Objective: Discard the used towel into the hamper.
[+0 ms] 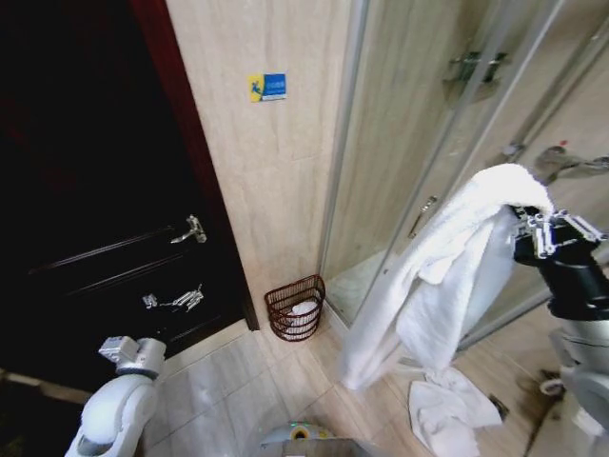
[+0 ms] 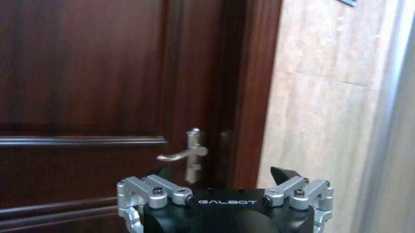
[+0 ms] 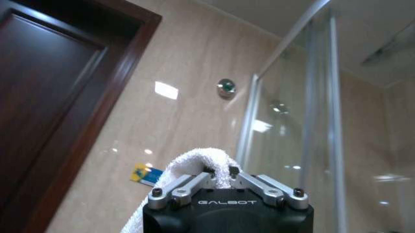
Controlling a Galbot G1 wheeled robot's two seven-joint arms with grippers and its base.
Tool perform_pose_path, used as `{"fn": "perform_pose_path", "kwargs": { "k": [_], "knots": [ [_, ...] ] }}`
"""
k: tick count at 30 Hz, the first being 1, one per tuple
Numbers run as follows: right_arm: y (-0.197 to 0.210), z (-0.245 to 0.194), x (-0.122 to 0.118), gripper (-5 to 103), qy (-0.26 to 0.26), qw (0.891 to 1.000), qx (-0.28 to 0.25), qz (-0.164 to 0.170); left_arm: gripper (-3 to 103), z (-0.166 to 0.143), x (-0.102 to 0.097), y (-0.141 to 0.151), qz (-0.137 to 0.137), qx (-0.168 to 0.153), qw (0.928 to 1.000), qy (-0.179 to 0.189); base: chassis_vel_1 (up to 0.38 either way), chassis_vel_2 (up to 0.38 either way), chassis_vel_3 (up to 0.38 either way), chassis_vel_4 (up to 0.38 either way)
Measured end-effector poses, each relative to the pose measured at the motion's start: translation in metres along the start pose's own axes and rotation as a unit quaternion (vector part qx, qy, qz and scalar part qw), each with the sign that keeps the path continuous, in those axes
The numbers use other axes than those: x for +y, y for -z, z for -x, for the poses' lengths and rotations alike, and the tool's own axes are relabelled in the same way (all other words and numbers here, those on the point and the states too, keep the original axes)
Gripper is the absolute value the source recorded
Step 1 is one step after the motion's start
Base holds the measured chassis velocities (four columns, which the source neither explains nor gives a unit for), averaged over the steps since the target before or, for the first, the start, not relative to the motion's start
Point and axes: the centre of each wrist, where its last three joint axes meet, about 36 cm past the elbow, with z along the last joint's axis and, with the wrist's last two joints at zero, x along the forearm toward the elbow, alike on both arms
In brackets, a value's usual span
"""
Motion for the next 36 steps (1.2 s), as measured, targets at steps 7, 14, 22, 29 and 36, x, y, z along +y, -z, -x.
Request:
{"fn": "perform_pose_path", "kwargs": {
  "k": [7,14,22,29,36],
  "knots": [
    [0.004,0.003,-0.004,4,0.002,1.0,-0.004,0.0,100,0.0,0.0,0.0,0.0,0.0,1.0,0.0,0.118,0.122,0.111,0.12],
    [0.007,0.005,-0.011,4,-0.002,1.0,-0.005,-0.005,100,0.0,0.0,0.0,0.0,0.0,1.0,0.0,0.128,0.128,0.119,0.122],
    [0.003,0.006,-0.022,4,-0.012,1.0,-0.002,-0.012,100,0.0,0.0,0.0,0.0,0.0,1.0,0.0,0.116,0.125,0.117,0.132],
    [0.002,0.017,-0.032,4,-0.011,1.0,-0.002,-0.016,100,0.0,0.0,0.0,0.0,0.0,1.0,0.0,0.034,0.045,0.034,0.03],
    [-0.01,0.046,-0.061,4,-0.004,1.0,-0.002,0.004,100,0.0,0.0,0.0,0.0,0.0,1.0,0.0,0.0,0.0,0.0,0.0]
  ]
}}
